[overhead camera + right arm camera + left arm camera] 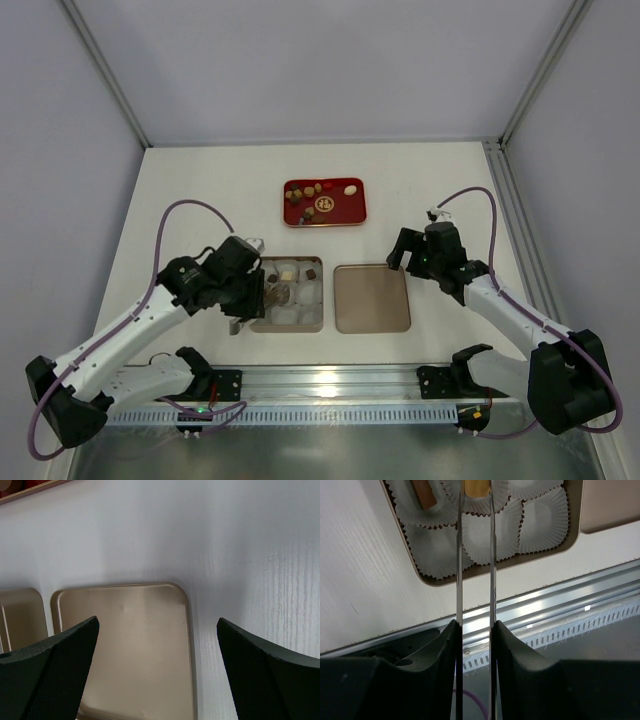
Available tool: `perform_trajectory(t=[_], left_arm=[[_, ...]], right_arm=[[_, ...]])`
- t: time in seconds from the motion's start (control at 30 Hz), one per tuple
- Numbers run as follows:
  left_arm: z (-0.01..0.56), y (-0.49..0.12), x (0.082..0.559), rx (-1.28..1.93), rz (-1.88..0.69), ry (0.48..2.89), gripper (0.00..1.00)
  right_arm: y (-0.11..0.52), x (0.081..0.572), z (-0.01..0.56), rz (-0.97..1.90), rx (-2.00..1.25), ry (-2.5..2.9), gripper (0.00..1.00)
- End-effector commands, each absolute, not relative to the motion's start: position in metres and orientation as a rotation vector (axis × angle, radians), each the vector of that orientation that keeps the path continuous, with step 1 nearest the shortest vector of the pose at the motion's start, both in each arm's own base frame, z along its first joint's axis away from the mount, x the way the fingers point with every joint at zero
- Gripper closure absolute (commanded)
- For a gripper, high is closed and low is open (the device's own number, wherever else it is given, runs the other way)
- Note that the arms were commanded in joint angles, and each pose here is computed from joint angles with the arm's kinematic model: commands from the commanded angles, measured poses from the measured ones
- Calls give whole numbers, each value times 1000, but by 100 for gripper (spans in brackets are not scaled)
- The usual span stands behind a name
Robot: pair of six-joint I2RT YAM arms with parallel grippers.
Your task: Pack the chocolate
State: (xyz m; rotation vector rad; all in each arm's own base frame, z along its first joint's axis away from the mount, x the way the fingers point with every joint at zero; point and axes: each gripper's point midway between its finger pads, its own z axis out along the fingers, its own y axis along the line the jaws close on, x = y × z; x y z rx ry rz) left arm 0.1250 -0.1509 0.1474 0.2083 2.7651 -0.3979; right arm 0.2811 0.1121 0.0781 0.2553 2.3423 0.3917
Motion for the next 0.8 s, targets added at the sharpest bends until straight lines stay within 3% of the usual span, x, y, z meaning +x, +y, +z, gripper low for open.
perform_trajectory(t=[0.0, 0.77], left_arm=[[149, -159, 131, 199, -432, 2738, 67], [143, -163, 138, 194, -402, 2741, 63]], right_arm=[[116, 294, 93, 407, 256, 2281, 0], [117, 293, 91, 415, 255, 2281, 0]])
